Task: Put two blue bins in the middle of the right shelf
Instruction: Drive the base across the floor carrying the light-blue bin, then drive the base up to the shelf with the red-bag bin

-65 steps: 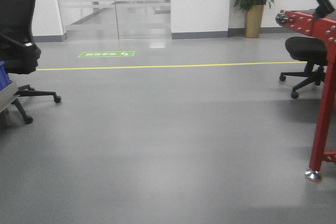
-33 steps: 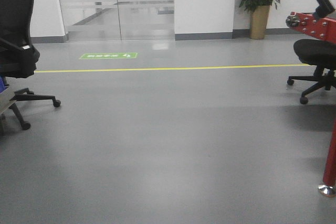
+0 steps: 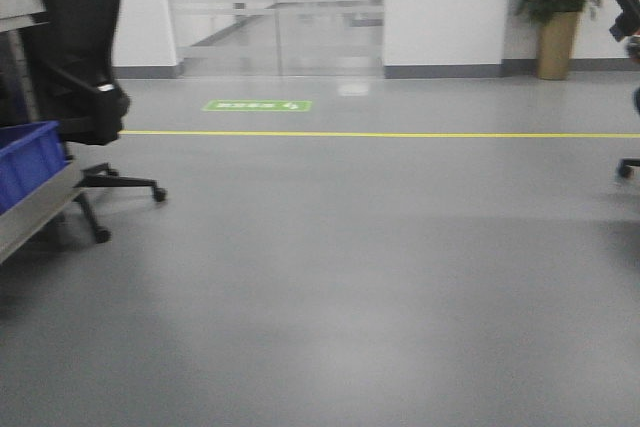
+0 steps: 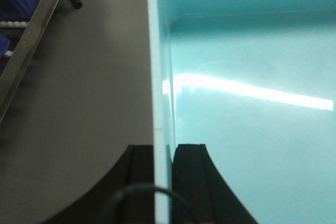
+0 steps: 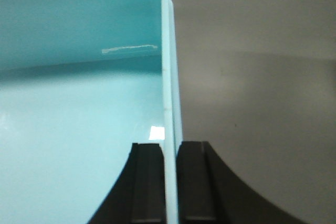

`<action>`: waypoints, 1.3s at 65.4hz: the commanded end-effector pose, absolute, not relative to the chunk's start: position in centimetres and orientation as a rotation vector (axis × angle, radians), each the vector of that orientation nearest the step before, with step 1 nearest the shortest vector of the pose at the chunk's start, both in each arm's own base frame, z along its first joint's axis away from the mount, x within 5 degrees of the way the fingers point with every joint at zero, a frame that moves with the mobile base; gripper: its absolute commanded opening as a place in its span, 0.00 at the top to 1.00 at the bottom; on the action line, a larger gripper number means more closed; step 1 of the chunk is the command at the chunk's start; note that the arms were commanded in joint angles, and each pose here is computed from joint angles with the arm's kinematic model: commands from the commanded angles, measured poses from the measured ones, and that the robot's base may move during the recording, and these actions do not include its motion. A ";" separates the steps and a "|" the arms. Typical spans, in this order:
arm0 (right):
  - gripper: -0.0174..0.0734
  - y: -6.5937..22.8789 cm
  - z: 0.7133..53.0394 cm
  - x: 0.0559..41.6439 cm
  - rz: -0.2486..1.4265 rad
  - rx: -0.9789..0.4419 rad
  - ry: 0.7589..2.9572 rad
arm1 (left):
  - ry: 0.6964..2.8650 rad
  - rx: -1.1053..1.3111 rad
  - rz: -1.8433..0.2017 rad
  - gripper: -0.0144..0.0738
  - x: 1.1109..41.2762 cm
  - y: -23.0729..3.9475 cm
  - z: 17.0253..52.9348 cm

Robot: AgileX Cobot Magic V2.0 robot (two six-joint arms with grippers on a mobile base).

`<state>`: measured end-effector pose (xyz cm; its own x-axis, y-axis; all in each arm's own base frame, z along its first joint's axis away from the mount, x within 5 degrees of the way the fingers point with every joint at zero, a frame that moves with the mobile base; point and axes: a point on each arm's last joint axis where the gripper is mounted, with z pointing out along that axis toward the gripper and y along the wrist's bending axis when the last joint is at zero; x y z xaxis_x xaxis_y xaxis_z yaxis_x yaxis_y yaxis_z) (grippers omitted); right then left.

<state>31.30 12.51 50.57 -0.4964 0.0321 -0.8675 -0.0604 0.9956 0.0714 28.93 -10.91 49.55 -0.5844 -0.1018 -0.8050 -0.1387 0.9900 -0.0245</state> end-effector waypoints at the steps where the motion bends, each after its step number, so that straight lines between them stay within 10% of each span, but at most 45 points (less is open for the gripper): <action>1: 0.99 13.5 52.5 31.1 0.234 -0.059 1.925 | 2.115 -0.117 -0.049 0.96 28.7 -11.8 50.7; 85: 0.99 13.5 52.5 31.1 0.234 -0.059 1.925 | 2.115 -0.117 -0.049 0.96 28.7 -11.8 50.7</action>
